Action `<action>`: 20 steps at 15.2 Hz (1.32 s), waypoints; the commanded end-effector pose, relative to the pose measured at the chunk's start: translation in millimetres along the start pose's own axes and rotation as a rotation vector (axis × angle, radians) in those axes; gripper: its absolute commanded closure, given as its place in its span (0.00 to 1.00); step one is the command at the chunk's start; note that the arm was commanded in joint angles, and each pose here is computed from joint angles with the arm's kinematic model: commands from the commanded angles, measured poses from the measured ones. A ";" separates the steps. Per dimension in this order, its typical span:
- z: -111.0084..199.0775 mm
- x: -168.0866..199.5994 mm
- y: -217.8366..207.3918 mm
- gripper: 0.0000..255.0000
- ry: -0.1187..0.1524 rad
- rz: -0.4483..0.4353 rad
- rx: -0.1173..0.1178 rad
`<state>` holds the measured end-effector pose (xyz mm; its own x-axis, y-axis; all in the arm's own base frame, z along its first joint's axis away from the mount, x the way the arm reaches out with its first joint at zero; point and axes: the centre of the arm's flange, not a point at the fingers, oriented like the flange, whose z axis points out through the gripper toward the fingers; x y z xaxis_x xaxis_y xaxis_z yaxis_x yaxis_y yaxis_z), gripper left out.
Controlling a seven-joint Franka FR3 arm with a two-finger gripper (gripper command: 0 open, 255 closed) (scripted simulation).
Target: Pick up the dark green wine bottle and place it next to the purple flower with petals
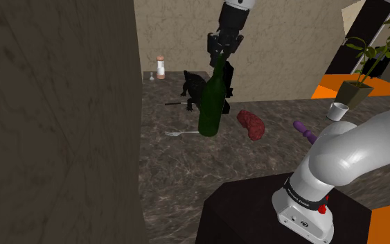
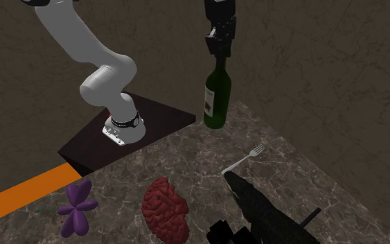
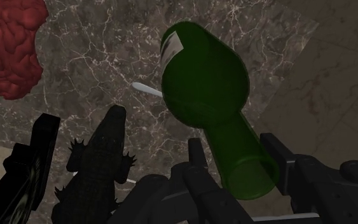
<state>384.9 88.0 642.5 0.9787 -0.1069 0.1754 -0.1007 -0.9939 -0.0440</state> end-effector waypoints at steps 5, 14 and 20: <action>-32.8 6.3 -1.8 1.00 0.000 0.000 0.000; -79.5 14.6 -3.9 1.00 0.000 0.000 0.000; -110.7 20.2 -5.3 1.00 0.000 0.000 0.000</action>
<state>385.6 88.3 749.3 0.9787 -0.1070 0.1754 -0.1008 -0.9939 -0.0440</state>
